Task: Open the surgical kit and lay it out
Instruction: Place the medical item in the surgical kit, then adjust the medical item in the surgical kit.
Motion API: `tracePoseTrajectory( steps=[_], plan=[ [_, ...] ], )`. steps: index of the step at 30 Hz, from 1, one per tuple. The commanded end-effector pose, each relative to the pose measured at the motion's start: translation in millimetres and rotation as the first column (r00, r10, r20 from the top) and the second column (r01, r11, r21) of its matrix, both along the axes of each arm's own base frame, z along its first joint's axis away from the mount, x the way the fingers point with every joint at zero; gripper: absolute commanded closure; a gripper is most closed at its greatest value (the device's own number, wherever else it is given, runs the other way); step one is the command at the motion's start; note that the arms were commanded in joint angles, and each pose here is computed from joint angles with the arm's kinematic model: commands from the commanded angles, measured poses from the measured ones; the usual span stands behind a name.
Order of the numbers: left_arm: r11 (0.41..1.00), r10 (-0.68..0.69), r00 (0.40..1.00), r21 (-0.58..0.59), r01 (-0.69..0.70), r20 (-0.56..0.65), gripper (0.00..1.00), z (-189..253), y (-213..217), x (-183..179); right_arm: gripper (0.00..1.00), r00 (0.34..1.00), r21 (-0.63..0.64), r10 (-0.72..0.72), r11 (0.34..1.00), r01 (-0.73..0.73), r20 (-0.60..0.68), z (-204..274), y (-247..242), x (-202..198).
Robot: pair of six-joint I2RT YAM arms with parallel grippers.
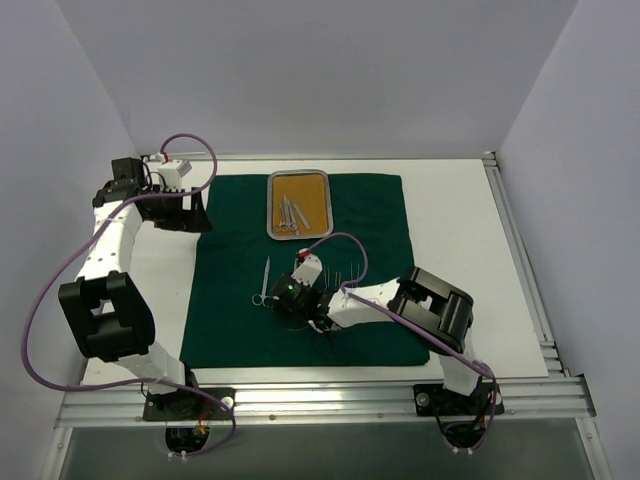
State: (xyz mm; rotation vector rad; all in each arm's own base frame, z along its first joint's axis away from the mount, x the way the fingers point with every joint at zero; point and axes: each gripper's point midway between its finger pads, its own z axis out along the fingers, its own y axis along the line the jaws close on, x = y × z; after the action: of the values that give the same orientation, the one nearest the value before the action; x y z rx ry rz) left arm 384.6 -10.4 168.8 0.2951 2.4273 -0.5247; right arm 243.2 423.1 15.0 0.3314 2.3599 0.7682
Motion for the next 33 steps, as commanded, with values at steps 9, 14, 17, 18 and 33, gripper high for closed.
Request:
tracePoseTrajectory(
  steps=[9, 14, 17, 18, 33],
  plan=[
    [1.0, -0.018, 0.997, -0.012, 0.019, 0.071, 0.06, 16, 0, 5, 0.97, 1.0, -0.12, -0.01, 0.993, 0.013, 0.02, -1, -17, 3],
    [1.0, -0.019, 0.997, -0.014, 0.02, 0.07, 0.06, 16, -1, 5, 0.94, 1.0, -0.131, -0.003, 0.991, 0.005, 0.018, -2, -18, 2],
    [1.0, -0.017, 0.997, -0.014, 0.019, 0.07, 0.06, 16, 0, 5, 0.9, 0.999, -0.139, -0.01, 0.99, 0.015, 0.038, 5, -21, 4],
    [1.0, -0.017, 0.998, -0.014, 0.018, 0.068, 0.06, 15, 0, 5, 0.89, 0.999, -0.141, -0.01, 0.99, 0.016, 0.041, 6, -21, 4],
    [1.0, -0.016, 0.998, -0.011, 0.017, 0.065, 0.06, 15, 1, 5, 0.76, 0.992, -0.149, 0.034, 0.989, -0.016, 0.124, 50, -14, 7]
  ],
)
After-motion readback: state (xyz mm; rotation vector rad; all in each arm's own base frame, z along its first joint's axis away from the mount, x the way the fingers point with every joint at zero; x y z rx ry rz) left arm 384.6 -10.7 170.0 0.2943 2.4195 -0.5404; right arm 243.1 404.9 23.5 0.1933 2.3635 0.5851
